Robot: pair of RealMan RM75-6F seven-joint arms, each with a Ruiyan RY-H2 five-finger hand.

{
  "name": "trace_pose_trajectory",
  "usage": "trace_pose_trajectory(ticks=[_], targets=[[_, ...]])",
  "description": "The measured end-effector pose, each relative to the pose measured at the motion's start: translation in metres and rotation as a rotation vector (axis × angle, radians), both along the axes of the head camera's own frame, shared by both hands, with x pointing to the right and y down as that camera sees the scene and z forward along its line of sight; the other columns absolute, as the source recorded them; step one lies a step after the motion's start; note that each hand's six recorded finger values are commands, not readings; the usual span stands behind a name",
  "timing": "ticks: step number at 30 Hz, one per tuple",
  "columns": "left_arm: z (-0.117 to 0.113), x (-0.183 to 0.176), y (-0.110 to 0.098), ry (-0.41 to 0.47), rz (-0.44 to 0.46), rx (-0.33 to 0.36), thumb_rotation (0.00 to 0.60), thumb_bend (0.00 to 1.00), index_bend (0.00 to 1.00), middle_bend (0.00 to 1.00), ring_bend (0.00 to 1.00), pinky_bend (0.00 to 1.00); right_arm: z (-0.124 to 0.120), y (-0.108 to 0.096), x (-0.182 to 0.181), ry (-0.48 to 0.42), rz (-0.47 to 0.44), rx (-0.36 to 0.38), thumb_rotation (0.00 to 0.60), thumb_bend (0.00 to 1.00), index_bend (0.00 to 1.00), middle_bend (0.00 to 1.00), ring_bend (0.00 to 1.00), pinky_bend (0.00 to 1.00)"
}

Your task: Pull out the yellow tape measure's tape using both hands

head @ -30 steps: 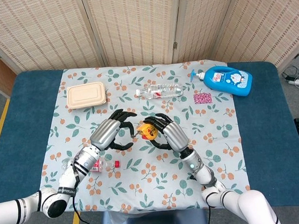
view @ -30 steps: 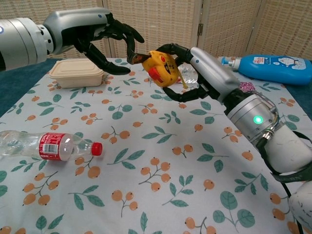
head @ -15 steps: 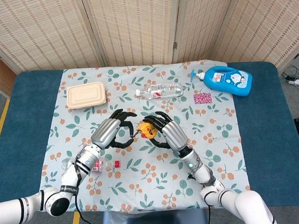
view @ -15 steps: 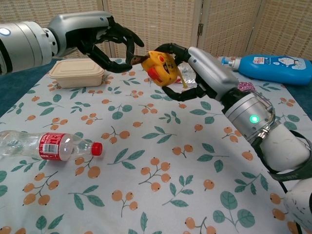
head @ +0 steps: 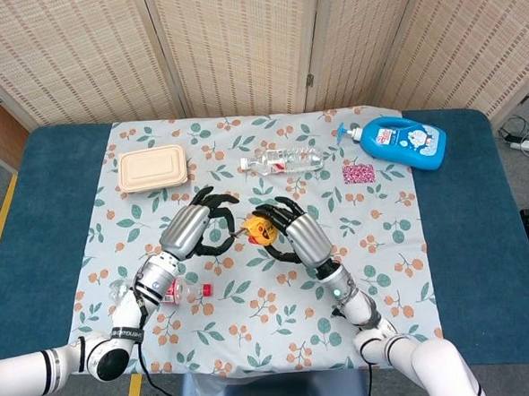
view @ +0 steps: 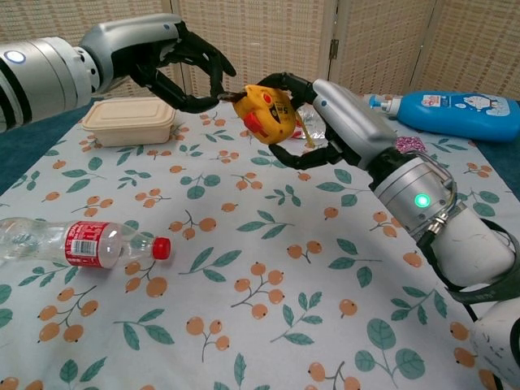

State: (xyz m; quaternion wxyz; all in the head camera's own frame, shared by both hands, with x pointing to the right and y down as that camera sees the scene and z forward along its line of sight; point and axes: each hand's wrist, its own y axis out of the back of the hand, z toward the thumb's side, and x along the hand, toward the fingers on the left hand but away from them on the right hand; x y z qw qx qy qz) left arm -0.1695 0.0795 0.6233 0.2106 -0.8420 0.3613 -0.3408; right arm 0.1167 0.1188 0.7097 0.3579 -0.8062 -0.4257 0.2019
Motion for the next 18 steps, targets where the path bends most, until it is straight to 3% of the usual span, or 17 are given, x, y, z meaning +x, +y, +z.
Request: trace_pose_trajectory(ticks=[18], targets=[[-0.006,-0.053,-0.003,0.038,-0.046,-0.006,0.600,0.69,0.74,0.31,0.25,0.02,-0.010,-0.019,0.061,0.050,0.037,0.010,0.600,0.42,0.62,0.44,0.39,0.15]])
